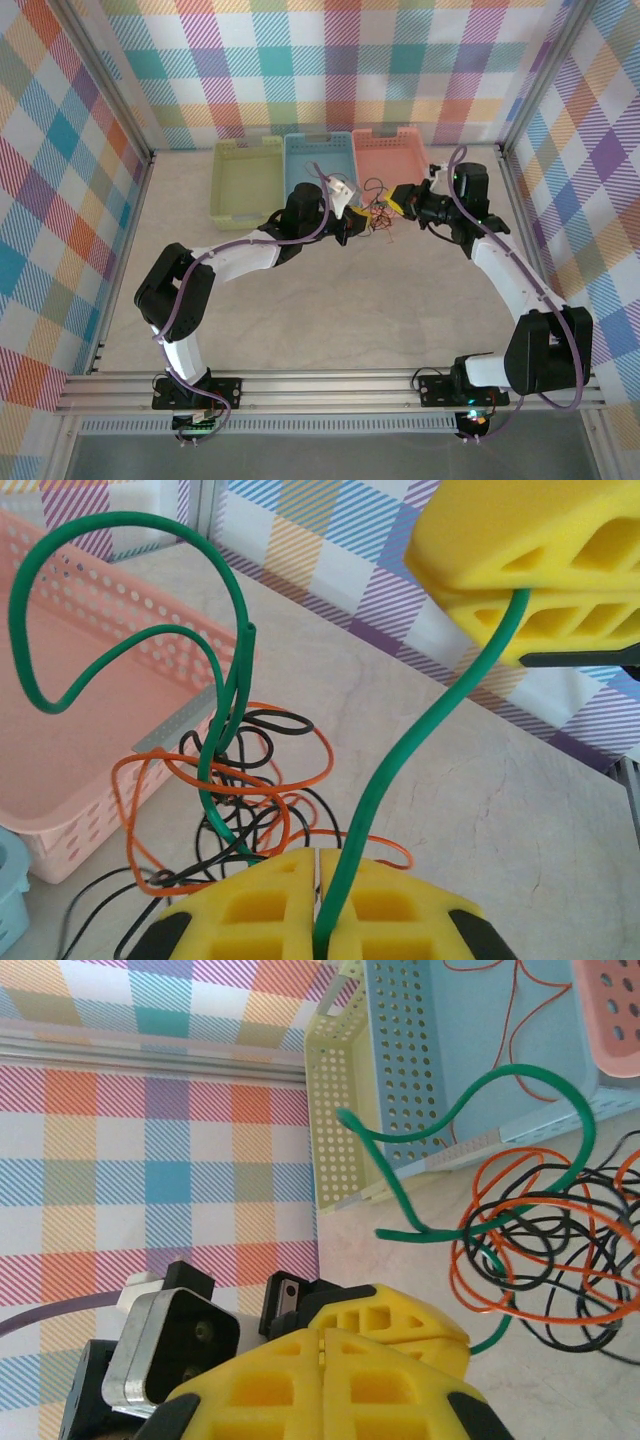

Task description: Untangle the cables

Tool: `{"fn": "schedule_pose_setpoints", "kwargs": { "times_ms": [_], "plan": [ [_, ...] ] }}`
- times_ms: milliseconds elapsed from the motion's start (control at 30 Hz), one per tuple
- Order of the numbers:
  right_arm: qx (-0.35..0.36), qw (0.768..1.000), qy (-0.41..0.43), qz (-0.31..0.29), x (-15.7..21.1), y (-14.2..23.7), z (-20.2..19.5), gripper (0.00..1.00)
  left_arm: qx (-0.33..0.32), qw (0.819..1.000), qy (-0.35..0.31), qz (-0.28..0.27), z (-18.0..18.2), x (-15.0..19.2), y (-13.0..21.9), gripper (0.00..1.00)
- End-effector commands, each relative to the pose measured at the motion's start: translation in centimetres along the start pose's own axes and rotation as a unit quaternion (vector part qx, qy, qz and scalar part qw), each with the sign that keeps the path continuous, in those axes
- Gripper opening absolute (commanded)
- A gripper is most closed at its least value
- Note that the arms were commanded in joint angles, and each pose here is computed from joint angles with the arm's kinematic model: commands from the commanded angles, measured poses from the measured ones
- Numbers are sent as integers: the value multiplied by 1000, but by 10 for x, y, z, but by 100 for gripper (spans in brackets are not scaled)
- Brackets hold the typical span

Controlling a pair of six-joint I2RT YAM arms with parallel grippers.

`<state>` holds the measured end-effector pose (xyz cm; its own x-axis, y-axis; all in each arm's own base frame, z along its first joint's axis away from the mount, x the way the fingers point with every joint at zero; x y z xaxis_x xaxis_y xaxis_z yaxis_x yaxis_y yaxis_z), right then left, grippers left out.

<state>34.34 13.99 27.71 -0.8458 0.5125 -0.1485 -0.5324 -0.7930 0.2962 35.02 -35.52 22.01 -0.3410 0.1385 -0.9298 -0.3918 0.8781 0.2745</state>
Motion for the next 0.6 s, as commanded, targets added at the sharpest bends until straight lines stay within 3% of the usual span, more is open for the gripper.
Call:
{"fn": "schedule_pose_setpoints", "kwargs": {
  "times_ms": [0, 400, 467, 567],
  "plan": [
    [-33, 997, 48, -48, -18, 27, 24, 0, -53, 996, 32, 59, 28, 32, 7, 5],
    [-74, 994, 79, 31, 10, 5, 44, 0, -19, 998, 28, 57, 18, 31, 4, 9],
    [-74, 992, 98, 34, 14, 4, 50, 0, -12, 998, 29, 58, 15, 31, 4, 15],
    [-63, 990, 124, 31, 16, 6, 50, 0, -7, 998, 29, 52, 14, 29, 6, 39]
  ]
}}
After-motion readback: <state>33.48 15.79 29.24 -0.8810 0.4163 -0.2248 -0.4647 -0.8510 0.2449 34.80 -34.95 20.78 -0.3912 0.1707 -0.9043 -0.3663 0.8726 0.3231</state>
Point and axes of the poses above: each hand's point on the last joint's axis, 136 mm out from that joint toward the fingers, its own y axis back along the fingers, its own z axis along the line the jaws close on, x = y × z, the point moved 4 cm from there along y, back along the fingers, and after that the axes turned 2 degrees about -y, right-handed, at the moved point
